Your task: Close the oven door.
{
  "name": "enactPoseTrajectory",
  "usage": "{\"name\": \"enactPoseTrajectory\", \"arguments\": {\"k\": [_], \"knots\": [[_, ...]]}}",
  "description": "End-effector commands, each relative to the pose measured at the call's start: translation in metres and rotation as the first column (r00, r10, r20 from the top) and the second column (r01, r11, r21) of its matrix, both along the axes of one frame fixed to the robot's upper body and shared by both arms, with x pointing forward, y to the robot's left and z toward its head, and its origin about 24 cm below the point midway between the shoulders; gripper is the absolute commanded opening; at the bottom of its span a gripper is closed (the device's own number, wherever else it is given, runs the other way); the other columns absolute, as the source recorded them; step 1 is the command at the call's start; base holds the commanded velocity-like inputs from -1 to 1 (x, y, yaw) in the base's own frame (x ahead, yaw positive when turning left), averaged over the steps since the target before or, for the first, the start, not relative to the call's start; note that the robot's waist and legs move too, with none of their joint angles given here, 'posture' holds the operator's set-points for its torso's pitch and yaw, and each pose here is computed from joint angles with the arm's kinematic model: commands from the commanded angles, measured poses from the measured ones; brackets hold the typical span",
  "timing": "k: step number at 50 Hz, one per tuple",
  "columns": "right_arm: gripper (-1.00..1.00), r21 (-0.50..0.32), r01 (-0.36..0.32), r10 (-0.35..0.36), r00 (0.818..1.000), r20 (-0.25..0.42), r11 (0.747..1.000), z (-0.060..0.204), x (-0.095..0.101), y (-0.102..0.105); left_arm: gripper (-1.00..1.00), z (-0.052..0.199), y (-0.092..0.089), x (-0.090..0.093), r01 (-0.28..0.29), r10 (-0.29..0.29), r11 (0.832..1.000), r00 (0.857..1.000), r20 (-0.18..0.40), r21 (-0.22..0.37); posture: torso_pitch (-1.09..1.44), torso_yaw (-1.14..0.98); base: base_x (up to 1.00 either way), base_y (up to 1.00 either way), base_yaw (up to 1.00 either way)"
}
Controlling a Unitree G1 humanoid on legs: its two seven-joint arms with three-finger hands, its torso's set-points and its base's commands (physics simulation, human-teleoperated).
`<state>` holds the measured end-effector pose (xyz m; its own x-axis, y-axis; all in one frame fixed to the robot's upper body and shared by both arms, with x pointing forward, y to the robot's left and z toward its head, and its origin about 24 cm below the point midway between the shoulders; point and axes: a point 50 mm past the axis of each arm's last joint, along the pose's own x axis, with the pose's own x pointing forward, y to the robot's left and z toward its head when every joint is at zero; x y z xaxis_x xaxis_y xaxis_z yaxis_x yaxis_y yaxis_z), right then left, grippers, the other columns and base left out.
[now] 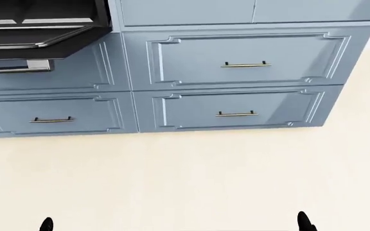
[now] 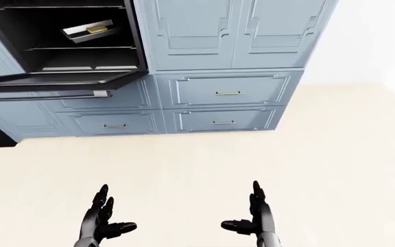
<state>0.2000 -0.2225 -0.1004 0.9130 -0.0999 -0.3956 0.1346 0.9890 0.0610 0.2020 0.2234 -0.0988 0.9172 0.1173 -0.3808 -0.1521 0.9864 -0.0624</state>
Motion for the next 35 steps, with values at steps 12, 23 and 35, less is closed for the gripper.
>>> {"name": "enactPoseTrajectory", "arguments": {"k": [12, 23, 35], "knots": [[1.0, -0.021, -0.016, 0.017, 0.998, 0.061, 1.0, 0.0095, 0.0098, -0.0037, 1.0, 0.0072, -0.002, 0.0087, 0.044, -0.045, 0.999, 0.998, 0.046, 0.017, 0.0, 0.0, 0.05, 0.0, 0.0], [1.0, -0.019, -0.025, 0.026, 0.998, 0.057, 1.0, 0.0089, 0.0097, -0.0018, 1.0, 0.0066, -0.0003, 0.0074, 0.046, -0.046, 0.999, 0.998, 0.042, 0.01, 0.0, 0.0, 0.13, 0.0, 0.0], [1.0, -0.015, -0.033, 0.034, 0.999, 0.043, 0.999, 0.0075, 0.01, 0.0003, 1.0, 0.0064, 0.0008, 0.0073, 0.045, -0.045, 0.999, 0.998, 0.04, 0.001, 0.0, 0.0, 0.14, 0.0, 0.0]]}}
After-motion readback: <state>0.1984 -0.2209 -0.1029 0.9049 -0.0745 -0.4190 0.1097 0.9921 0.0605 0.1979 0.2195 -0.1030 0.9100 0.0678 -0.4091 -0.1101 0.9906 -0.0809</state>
